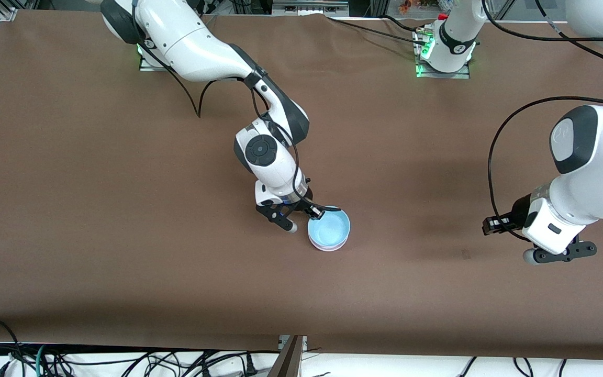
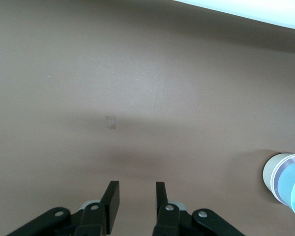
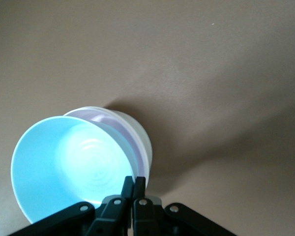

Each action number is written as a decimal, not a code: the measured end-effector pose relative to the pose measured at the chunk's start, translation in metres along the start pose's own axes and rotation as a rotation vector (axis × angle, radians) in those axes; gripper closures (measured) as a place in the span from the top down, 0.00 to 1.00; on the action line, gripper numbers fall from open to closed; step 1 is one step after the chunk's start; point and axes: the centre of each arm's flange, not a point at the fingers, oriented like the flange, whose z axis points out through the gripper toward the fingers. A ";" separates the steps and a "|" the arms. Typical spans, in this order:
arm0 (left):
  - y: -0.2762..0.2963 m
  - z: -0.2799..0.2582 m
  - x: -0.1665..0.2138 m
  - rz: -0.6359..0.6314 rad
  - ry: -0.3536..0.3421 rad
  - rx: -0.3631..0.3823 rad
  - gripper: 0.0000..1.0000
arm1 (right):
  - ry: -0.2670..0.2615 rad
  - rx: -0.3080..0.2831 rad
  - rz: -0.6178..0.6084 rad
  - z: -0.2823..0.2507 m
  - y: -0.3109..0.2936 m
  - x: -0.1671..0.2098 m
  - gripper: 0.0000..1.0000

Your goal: Stack pink and blue bowls on white bowl

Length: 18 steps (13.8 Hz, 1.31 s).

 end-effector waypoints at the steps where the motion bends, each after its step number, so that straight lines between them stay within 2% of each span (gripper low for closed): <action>1: 0.000 0.000 0.000 0.000 0.000 0.000 0.37 | 0.000 -0.005 0.001 0.004 0.002 0.001 0.02; 6: 0.000 0.000 0.000 0.000 0.000 0.000 0.38 | 0.000 -0.009 0.001 0.007 0.004 0.001 0.02; 9: 0.000 0.000 0.000 0.001 0.000 0.000 0.42 | 0.009 -0.017 -0.011 0.010 0.005 0.001 0.02; 10: 0.000 0.000 0.000 0.001 0.000 0.000 0.42 | 0.010 -0.017 -0.012 0.010 0.005 0.001 0.06; 16: -0.022 -0.007 0.004 0.045 0.006 0.002 0.45 | 0.028 -0.015 -0.011 0.007 0.005 0.009 0.68; 18: -0.036 -0.016 0.001 0.043 -0.020 0.011 0.46 | 0.046 -0.037 -0.008 0.000 0.007 0.023 0.89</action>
